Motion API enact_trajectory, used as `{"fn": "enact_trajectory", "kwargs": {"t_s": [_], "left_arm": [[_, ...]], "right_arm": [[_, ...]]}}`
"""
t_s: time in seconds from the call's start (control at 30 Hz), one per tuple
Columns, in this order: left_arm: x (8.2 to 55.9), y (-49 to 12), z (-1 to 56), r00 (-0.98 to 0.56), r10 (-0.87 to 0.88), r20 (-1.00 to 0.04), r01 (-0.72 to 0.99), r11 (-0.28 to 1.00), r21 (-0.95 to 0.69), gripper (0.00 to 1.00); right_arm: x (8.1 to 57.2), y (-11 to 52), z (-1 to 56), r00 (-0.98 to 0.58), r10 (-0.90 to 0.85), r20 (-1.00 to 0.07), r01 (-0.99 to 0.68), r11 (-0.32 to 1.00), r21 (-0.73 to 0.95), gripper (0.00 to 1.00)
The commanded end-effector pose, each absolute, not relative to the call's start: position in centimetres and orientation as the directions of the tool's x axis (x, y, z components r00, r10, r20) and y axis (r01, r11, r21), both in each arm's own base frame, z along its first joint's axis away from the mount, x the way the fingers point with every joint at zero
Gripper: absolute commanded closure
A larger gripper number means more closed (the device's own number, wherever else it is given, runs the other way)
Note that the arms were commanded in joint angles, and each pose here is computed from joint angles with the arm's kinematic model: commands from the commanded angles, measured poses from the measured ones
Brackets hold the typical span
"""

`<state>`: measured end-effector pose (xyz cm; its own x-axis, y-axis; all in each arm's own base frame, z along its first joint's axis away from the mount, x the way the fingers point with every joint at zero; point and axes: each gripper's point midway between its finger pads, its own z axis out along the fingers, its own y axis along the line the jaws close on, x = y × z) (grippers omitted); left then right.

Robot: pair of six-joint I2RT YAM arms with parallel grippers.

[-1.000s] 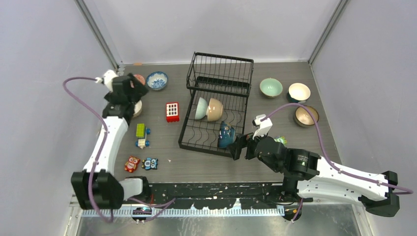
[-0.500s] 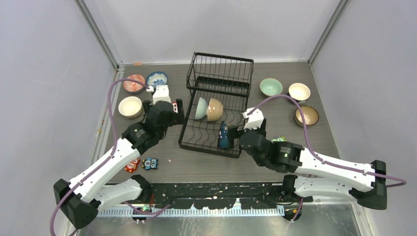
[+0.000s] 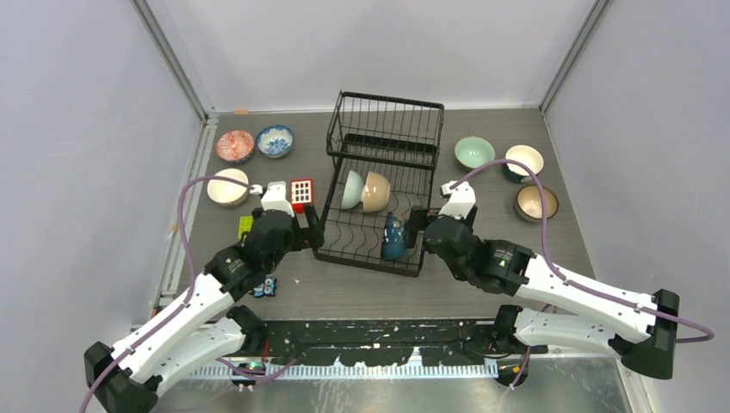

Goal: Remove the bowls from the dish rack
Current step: Pick up the bowl from the dish rack.

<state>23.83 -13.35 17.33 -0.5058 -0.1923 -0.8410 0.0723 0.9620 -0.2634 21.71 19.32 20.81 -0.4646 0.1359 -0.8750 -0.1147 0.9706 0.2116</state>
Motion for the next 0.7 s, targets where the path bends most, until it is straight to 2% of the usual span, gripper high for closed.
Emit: {"fn": "enact_trajectory", "kwargs": {"t_s": [0.0,0.13,0.23,0.3,0.5,0.67], "left_arm": [[23.4,-16.0,18.5,-0.523,-0.268,-0.809,0.145,0.907,-0.395,0.00],[22.8,-17.7,18.3,-0.560,-0.304,-0.771,0.186,0.861,-0.474,0.00],[23.1,-18.2,18.2,-0.563,-0.431,-0.705,0.106,0.809,-0.579,0.00],[23.0,-18.6,17.9,-0.582,-0.449,-0.678,0.091,0.793,-0.603,0.00],[23.0,-19.5,18.5,-0.635,-0.322,-0.702,0.156,0.837,-0.524,0.00],[22.6,-22.2,18.3,-0.689,-0.236,-0.685,0.260,0.802,-0.538,0.00]], "right_arm": [[22.0,18.9,20.7,-0.461,0.256,-0.850,-0.056,0.947,0.316,0.00],[22.2,19.1,20.0,-0.471,0.297,-0.831,-0.049,0.932,0.360,0.00],[22.4,19.1,19.5,-0.473,0.301,-0.828,-0.042,0.931,0.362,0.00],[22.6,19.0,19.4,-0.469,0.300,-0.830,-0.035,0.933,0.357,0.00],[23.3,18.6,19.1,-0.488,0.316,-0.814,-0.013,0.929,0.369,0.00],[23.8,18.4,18.6,-0.512,0.374,-0.773,0.001,0.901,0.435,0.01]]}}
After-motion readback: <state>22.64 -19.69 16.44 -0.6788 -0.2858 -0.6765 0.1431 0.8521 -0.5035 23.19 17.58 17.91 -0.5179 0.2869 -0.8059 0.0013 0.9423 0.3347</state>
